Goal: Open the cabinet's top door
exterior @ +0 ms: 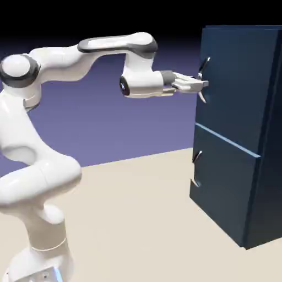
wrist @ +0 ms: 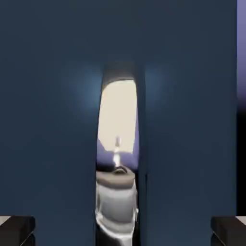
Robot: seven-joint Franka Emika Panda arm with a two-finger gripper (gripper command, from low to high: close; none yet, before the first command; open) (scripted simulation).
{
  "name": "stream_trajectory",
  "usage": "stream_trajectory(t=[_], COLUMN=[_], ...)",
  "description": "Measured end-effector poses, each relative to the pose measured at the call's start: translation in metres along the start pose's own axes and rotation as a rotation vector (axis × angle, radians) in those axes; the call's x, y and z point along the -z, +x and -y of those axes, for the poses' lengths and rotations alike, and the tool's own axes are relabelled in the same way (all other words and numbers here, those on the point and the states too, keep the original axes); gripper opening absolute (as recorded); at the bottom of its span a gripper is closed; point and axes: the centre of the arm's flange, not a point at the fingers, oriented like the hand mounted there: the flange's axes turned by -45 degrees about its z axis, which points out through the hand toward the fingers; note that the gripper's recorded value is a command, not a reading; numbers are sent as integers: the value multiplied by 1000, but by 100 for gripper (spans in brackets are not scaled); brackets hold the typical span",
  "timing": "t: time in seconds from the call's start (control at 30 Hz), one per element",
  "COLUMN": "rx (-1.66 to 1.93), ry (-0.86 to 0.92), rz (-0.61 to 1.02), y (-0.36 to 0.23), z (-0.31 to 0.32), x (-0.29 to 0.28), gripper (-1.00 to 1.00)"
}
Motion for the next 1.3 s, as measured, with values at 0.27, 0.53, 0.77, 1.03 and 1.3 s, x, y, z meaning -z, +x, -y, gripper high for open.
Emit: stream_trajectory(t=[0.27, 0.53, 0.77, 1.03, 1.3], rx=[1, 1, 1, 1, 1], ry=[-100, -177, -225, -272, -336], rz=[0, 0, 0, 0, 0], y=[0, 0, 0, 0, 0], z=[16, 30, 40, 50, 64], x=[28, 48, 60, 71, 86], gripper=[-100, -100, -100, -100, -100])
